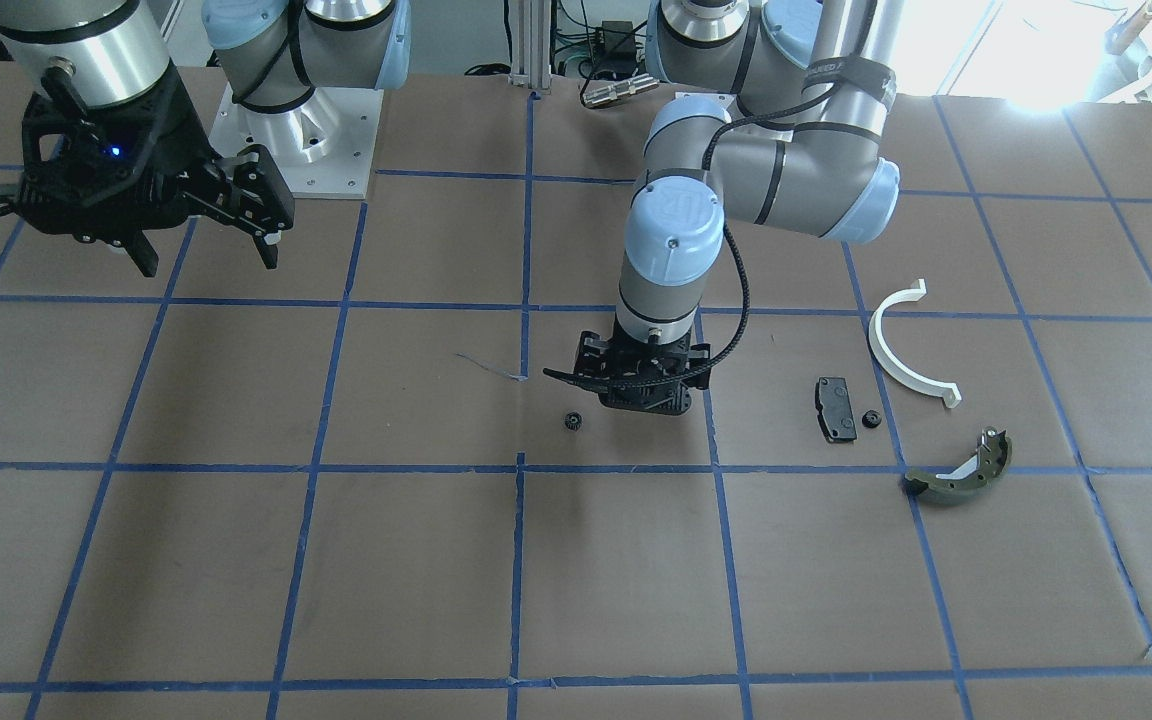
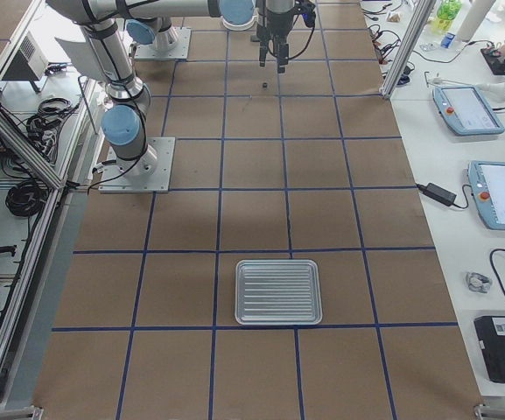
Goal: Place bearing gear from tray to pile
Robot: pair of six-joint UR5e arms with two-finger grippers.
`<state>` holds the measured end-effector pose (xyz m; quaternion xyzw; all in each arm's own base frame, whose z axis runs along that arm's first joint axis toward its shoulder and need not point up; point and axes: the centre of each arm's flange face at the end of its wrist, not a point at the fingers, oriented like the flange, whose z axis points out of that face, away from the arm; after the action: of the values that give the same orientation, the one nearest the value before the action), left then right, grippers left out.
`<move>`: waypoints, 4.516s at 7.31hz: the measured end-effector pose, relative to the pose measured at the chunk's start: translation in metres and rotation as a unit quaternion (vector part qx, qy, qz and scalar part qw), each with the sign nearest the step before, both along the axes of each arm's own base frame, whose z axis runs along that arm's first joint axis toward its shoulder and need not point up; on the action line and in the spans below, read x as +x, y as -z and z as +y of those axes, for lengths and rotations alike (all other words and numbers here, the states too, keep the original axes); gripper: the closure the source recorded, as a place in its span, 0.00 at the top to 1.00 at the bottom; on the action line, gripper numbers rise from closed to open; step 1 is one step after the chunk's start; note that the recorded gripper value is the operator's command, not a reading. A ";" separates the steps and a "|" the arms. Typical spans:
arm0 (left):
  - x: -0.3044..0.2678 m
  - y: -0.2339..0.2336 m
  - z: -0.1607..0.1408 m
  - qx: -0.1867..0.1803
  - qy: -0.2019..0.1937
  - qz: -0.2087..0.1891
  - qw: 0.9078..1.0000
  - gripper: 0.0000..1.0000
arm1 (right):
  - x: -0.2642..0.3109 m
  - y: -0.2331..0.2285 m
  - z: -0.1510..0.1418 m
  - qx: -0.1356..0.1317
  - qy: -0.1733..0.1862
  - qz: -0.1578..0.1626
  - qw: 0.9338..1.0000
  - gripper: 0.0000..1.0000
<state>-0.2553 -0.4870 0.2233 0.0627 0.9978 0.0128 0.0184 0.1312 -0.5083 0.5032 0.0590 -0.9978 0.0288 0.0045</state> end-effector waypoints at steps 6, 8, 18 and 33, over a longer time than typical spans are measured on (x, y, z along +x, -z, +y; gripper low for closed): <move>-0.052 0.055 0.005 -0.021 -0.020 0.005 1.000 0.51 | 0.000 -0.006 -0.001 -0.003 0.006 0.009 1.000 1.00; -0.055 0.054 0.005 -0.024 -0.026 0.015 0.999 0.33 | 0.000 -0.011 0.005 -0.006 0.007 0.010 1.000 1.00; 0.079 -0.013 -0.041 0.004 -0.005 0.029 1.000 0.13 | -0.001 -0.010 0.014 0.007 0.008 0.013 1.000 1.00; 0.320 0.035 0.016 0.088 0.081 0.006 0.993 1.00 | -0.002 -0.013 0.013 -0.002 0.009 0.016 1.000 1.00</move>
<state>0.0649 -0.4713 0.1882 0.1450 0.9845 0.0985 0.0074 0.1289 -0.4954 0.5160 0.0508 -0.9981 0.0296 0.0209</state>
